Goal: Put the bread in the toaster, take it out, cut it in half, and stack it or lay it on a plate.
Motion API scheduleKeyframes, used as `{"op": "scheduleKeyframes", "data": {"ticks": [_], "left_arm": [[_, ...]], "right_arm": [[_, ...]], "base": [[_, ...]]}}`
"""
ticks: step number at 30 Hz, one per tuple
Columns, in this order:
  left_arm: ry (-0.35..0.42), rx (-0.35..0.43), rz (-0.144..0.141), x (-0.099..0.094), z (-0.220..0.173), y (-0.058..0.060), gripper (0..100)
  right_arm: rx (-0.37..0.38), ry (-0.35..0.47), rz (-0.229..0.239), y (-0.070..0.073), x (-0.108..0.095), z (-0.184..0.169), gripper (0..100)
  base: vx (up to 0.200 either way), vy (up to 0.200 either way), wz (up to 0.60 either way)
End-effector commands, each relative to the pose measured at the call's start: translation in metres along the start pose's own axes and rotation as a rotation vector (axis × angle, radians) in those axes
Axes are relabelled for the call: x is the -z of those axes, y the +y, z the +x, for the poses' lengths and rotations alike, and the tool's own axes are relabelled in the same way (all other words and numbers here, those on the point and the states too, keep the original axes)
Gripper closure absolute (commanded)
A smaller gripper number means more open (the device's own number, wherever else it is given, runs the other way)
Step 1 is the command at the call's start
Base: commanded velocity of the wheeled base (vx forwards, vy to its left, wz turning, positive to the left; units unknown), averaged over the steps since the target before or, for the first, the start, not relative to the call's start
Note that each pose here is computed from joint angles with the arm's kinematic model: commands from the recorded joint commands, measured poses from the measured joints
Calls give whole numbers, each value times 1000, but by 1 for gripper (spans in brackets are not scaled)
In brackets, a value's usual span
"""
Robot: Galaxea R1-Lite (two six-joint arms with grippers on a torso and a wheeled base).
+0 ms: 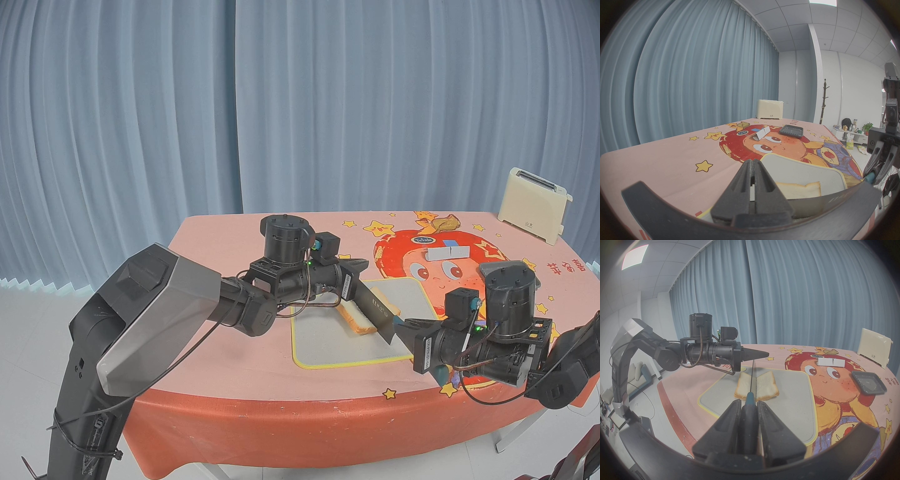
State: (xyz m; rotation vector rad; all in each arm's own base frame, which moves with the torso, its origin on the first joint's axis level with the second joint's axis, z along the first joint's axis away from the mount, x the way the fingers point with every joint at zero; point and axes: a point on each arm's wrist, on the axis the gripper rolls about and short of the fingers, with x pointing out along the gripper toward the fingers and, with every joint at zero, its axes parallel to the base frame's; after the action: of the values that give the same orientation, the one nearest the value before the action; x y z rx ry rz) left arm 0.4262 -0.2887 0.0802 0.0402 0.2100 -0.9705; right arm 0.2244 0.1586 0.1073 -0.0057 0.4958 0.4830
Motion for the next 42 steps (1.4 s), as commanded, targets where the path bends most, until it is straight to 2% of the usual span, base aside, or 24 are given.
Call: {"op": "scheduleKeyframes", "data": {"ticks": [1, 5, 9, 16, 25, 33, 42], "left_arm": [[7, -4, -2, 4, 0, 2, 100], [22, -2, -6, 12, 3, 2, 100], [10, -2, 0, 8, 3, 2, 100], [-28, 0, 13, -12, -3, -1, 100], [-42, 0, 19, -22, -7, -3, 100], [-21, -4, 10, -11, -5, -1, 100], [27, -6, -2, 15, 4, 3, 100]], "right_arm": [[2, 9, -2, 0, 2, 1, 100], [4, 20, -3, -1, 5, 2, 100], [5, 27, -5, -1, 6, 2, 100], [4, 27, -4, 0, 7, 2, 100], [-2, 1, -2, 0, 0, 1, 100], [0, 6, -2, 0, 2, 2, 100], [-2, 1, -2, 1, 1, 1, 100]], "base": [[0, 0, 0], [0, 0, 0], [0, 0, 0], [0, 0, 0], [0, 0, 0], [0, 0, 0], [0, 0, 0]]}}
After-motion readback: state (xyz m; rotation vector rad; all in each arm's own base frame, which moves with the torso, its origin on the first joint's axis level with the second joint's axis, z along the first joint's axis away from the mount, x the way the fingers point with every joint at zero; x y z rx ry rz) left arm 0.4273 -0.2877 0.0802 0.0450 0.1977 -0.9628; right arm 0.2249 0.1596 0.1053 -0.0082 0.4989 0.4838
